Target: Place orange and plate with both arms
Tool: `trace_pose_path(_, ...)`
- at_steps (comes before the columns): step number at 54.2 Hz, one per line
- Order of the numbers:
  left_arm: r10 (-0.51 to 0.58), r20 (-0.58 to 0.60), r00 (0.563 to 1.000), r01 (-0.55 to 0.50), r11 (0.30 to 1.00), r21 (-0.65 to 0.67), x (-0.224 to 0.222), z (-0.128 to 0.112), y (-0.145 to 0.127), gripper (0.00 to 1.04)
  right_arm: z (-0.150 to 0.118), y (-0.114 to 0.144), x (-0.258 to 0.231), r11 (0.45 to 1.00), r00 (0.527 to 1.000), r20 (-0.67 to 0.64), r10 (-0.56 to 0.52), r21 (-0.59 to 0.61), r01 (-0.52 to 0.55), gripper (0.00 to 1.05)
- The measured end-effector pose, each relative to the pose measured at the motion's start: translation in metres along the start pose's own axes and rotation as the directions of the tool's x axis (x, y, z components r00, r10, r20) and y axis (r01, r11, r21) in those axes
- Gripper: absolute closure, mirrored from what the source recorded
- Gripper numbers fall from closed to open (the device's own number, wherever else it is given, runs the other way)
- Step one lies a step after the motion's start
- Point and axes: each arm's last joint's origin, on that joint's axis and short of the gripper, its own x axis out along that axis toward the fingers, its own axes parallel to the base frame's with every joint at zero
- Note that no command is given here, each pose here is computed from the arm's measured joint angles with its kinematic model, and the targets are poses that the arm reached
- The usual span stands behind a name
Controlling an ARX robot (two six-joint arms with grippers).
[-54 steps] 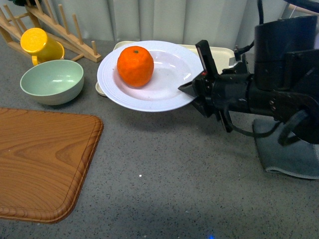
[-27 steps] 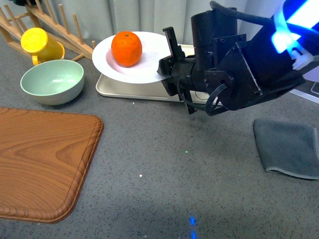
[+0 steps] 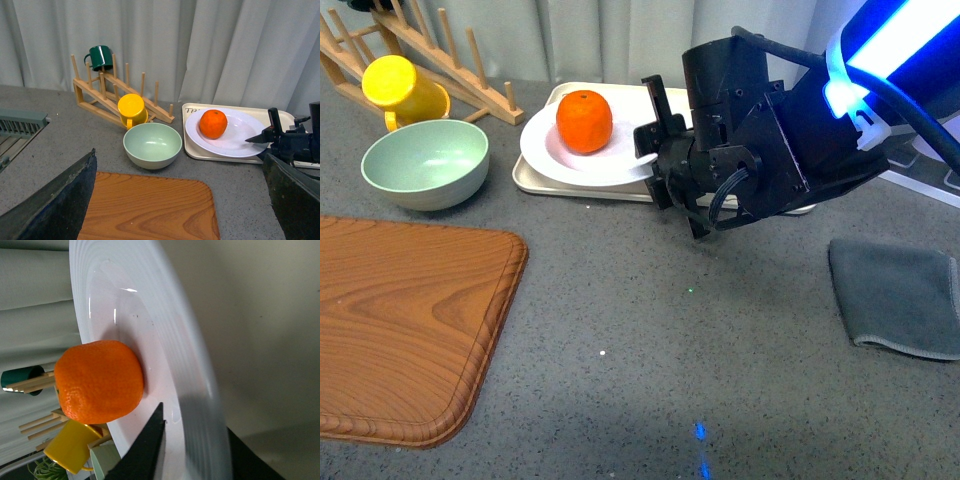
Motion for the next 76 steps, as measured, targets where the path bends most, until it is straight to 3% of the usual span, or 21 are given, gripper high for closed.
trace_pose_path(18, 0.0, 0.0, 1.0, 0.0, 1.0, 0.0, 0.0, 0.0, 0.0, 0.07, 0.002, 0.001, -0.013, 1.0, 1.0, -0.001, 0.006, -0.01, -0.006, 0.37)
trace_pose_path(23, 0.0, 0.0, 1.0, 0.0, 1.0, 0.0, 0.0, 0.0, 0.0, 0.07, 0.004, 0.006, -0.032, 0.998, 0.999, 0.034, -0.015, -0.067, 0.017, 0.21)
trace_pose_path(27, 0.0, 0.0, 1.0, 0.0, 1.0, 0.0, 0.0, 0.0, 0.0, 0.07, 0.004, 0.012, -0.056, 0.981, 0.993, 0.11, -0.048, -0.182, 0.067, 0.07)
trace_pose_path(36, 0.0, 0.0, 1.0, 0.0, 1.0, 0.0, 0.0, 0.0, 0.0, 0.07, 0.006, 0.017, -0.105, 0.886, 0.957, 0.284, -0.055, -0.428, 0.177, 0.09)
trace_pose_path(45, 0.0, 0.0, 1.0, 0.0, 1.0, 0.0, 0.0, 0.0, 0.0, 0.07, 0.009, 0.012, -0.179, 0.691, 0.906, 0.424, -0.003, -0.653, 0.309, 0.09)
trace_pose_path(68, 0.0, 0.0, 1.0, 0.0, 1.0, 0.0, 0.0, 0.0, 0.0, 0.07, -0.002, -0.053, -0.337, 0.374, 0.841, 0.539, -0.038, -0.773, 0.512, 0.09)
trace_pose_path(76, 0.0, 0.0, 1.0, 0.0, 1.0, 0.0, 0.0, 0.0, 0.0, 0.07, -0.014, -0.063, -0.38, 0.352, 0.859, 0.511, -0.023, -0.8, 0.486, 0.09)
